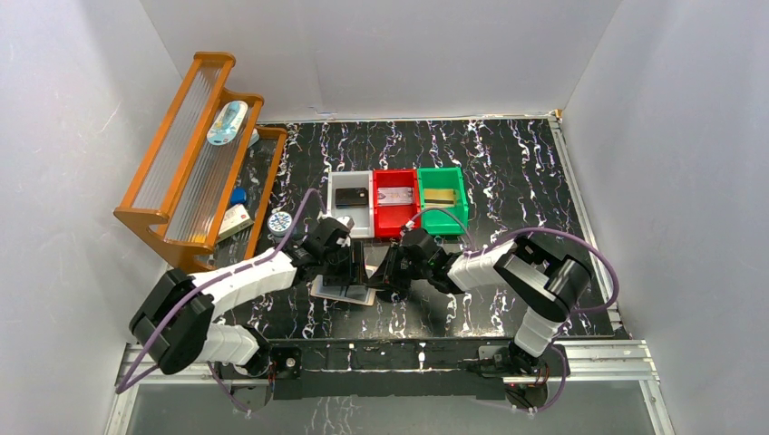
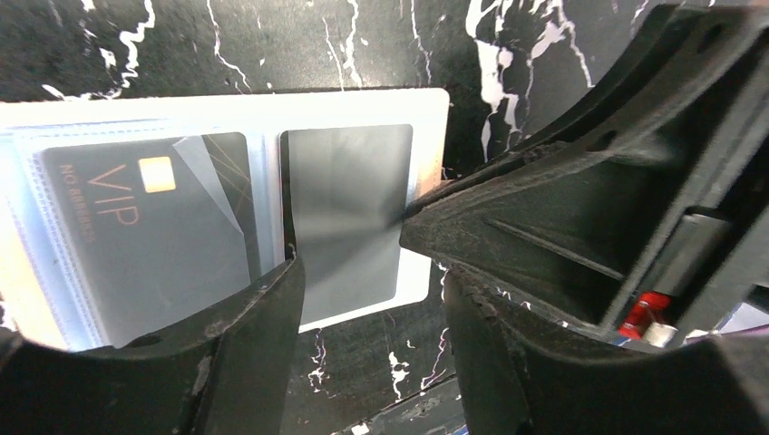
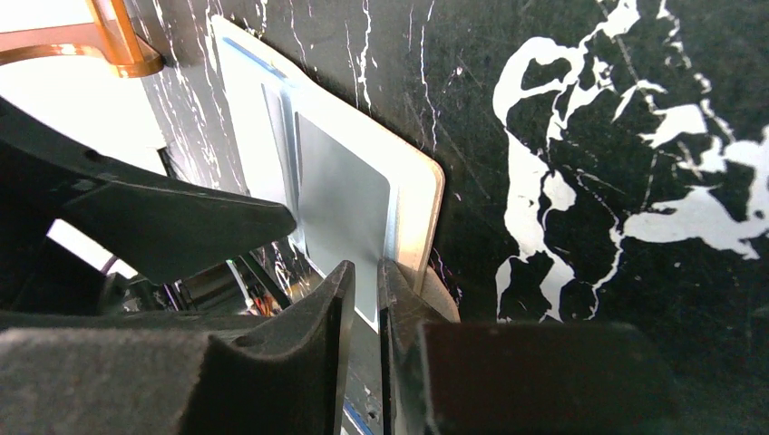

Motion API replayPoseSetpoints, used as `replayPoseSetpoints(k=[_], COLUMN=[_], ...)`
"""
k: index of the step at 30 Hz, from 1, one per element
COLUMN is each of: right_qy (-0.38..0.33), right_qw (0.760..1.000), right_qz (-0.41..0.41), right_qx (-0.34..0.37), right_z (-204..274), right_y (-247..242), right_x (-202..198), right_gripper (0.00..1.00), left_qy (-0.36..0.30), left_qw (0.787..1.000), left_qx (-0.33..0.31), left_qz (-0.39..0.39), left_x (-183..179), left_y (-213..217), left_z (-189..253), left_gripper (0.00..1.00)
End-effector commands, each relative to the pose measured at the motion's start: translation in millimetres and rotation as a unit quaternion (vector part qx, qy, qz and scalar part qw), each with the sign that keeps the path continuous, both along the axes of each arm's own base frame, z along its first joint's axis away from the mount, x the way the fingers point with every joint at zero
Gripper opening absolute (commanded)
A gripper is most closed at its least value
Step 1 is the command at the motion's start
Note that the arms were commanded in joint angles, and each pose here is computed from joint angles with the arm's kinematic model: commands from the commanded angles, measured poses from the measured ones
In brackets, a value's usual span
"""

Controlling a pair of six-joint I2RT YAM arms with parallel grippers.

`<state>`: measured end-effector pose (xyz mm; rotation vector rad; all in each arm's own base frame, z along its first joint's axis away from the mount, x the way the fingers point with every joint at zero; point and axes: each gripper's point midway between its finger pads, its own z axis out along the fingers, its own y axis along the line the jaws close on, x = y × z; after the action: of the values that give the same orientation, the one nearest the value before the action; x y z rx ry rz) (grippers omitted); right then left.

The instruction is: Take the credit cards out of the card holder

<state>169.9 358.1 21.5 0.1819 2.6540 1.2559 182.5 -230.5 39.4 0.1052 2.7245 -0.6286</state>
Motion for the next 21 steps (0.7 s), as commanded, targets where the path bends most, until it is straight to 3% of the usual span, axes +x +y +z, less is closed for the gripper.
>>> replayPoseSetpoints(k=[1, 5, 13, 21], right_qy=[0.066, 0.070, 0.076, 0.081], right_qw=[0.981, 0.982, 0.982, 0.983], right_qz=[-0.013, -0.010, -0.007, -0.006], right_qx=[-0.180, -0.176, -0.170, -0.167], right_z=[-84.5, -87.7, -89.1, -89.7], right_y=[-71.0, -71.9, -71.9, -71.4], right_x=[-34.3, -35.5, -38.4, -40.2], right_gripper=[0.25, 0.25, 0.26, 0.26], left_qy=[-0.053, -0.053, 0.015, 0.044], left_qw=[0.999, 0.998, 1.000, 0.995], left_qx=[-0.003, 0.020, 0.015, 0.084], left_qz=[0.003, -0.004, -0.012, 0.008], left_x=[14.9, 12.1, -8.0, -16.9], left_y=[1.2, 11.6, 11.6, 37.4], left_z=[32.2, 17.0, -21.6, -40.9], left_gripper=[0.59, 0.66, 0.60, 0.61])
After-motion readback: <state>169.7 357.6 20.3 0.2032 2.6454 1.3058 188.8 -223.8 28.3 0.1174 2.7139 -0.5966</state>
